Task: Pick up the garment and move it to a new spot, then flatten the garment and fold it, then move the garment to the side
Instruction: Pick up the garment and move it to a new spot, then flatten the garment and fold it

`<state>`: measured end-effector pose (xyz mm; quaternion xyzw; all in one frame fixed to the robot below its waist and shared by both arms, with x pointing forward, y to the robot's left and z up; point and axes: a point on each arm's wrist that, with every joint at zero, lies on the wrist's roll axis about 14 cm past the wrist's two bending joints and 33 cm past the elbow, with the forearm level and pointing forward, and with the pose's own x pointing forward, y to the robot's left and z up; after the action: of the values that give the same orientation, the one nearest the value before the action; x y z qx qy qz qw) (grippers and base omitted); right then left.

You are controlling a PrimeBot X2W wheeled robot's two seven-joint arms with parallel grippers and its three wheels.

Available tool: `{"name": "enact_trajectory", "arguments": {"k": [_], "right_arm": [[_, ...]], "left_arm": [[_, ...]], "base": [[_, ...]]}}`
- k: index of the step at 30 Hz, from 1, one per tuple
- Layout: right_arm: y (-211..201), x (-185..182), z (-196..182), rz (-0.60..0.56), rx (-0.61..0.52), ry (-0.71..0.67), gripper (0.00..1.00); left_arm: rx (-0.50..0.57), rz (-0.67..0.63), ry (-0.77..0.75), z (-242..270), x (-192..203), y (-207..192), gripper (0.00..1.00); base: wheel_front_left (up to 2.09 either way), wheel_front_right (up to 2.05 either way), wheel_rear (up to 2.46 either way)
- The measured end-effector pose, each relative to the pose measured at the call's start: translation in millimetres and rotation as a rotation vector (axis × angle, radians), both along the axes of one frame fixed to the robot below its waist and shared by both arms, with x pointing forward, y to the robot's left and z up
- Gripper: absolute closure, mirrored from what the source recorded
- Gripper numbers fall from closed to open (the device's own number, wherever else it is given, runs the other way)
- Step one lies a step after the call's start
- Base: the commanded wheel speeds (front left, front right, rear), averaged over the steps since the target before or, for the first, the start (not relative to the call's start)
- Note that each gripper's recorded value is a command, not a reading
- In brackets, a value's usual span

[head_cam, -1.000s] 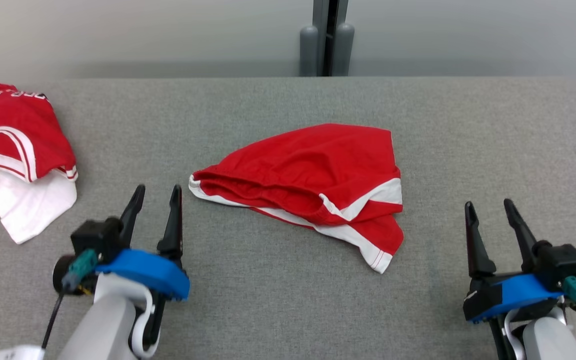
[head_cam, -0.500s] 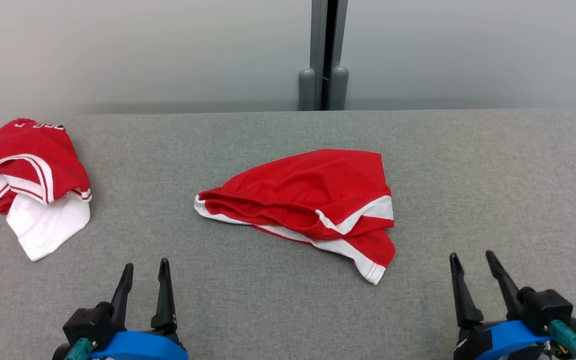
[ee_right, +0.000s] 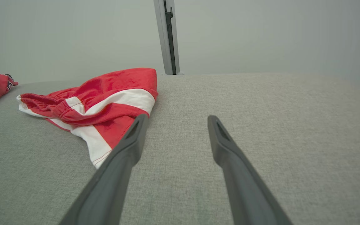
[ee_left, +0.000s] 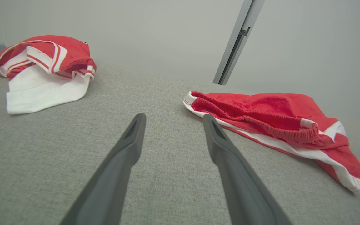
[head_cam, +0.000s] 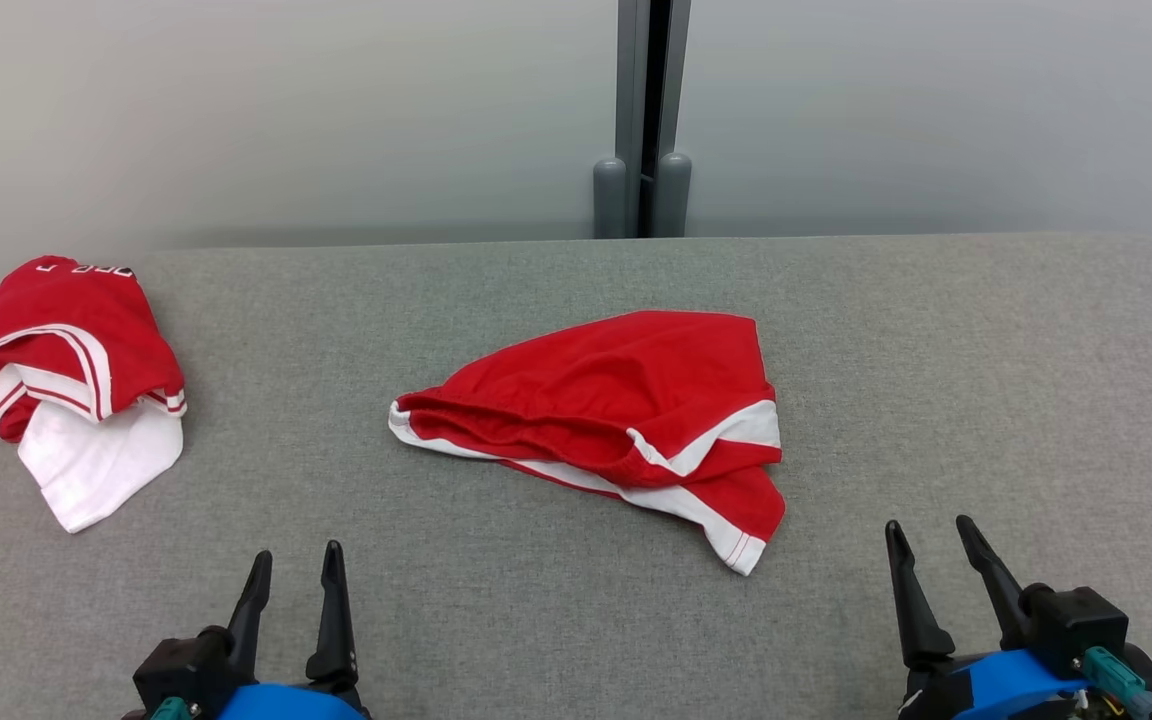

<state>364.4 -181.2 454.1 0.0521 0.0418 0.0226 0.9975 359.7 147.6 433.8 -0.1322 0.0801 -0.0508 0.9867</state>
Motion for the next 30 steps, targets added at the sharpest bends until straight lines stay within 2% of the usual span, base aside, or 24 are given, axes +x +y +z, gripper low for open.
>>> {"name": "enact_trajectory", "arguments": {"k": [13,17,24,30], "right_arm": [[6.6,-1.1,-0.1,0.021,-0.003,0.001,0.00],[28.4,0.5,-9.6,0.094,-0.022,0.031,0.00],[82.3,13.2,-35.3,0.287,-0.096,0.116,0.00],[97.2,27.1,-59.5,0.363,-0.170,0.203,0.00]], "left_arm": [[0.002,-0.003,0.005,-2.1,-5.0,-0.3,0.00],[0.007,0.004,0.012,-4.4,-8.1,2.1,0.00],[0.013,0.035,0.030,-10.1,-13.8,12.2,0.00],[0.014,0.073,0.044,-13.9,-17.6,23.7,0.00]], "base": [[0.00,0.00,0.00],[0.00,0.00,0.00],[0.00,0.00,0.00],[0.00,0.00,0.00]]}}
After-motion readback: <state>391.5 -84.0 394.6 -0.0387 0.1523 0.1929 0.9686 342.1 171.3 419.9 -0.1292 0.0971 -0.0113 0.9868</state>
